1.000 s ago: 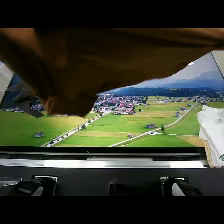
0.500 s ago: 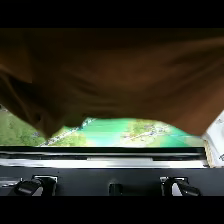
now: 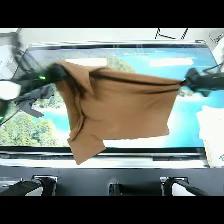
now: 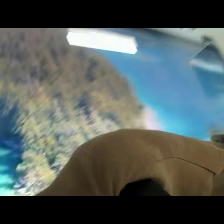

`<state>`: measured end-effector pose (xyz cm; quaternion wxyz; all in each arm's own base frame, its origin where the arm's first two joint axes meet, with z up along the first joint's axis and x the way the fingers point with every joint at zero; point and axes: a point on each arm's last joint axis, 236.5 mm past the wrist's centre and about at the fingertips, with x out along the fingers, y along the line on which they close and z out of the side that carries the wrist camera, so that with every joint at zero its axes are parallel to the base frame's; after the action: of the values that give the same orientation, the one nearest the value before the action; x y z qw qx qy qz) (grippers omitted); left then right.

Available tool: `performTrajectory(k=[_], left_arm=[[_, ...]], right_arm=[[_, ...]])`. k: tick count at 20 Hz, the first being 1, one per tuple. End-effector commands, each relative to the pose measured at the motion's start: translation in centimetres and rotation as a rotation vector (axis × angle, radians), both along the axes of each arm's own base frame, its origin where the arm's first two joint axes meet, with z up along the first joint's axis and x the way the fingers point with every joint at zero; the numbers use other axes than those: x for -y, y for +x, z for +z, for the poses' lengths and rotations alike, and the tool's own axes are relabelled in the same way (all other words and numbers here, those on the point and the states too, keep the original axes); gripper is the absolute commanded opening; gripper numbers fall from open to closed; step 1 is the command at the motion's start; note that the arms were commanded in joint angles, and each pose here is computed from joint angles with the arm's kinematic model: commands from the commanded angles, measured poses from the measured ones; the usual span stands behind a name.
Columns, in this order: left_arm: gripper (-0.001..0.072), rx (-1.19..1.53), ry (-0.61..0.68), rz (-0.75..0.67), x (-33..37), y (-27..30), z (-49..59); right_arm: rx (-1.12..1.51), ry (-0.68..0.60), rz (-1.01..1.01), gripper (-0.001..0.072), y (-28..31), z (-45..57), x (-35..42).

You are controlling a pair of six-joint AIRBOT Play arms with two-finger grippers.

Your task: Fold the clothes and pants, and hang the long-sleeved shirts on hangers.

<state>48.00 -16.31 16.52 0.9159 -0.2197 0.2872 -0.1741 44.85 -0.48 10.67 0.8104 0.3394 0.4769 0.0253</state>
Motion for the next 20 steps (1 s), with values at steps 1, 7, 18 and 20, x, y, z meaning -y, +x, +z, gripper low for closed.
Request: performTrajectory(k=[1, 7, 18, 20], left_arm=[[0.0026, -0.220, -0.016, 0.018, 0.6, 2.2, -10.7], [0.0216, -0.423, -0.048, -0.068, 2.1, -0.7, -14.7], [0.0632, -1.076, 0.214, -0.193, -12.9, -18.7, -20.9], [0.0627, -1.061, 0.238, -0.203, -11.3, -20.3, -23.7]], right_arm=[[-0.215, 0.252, -0.048, 0.0045, 1.6, -8.8, -2.6], [-0.239, 0.251, -0.039, 0.0059, 2.2, -10.9, -2.1], [-0.581, 0.001, 0.004, 0.0589, -10.5, -12.4, 11.3], [-0.610, 0.058, 0.039, 0.0589, -11.3, -13.6, 9.4]])
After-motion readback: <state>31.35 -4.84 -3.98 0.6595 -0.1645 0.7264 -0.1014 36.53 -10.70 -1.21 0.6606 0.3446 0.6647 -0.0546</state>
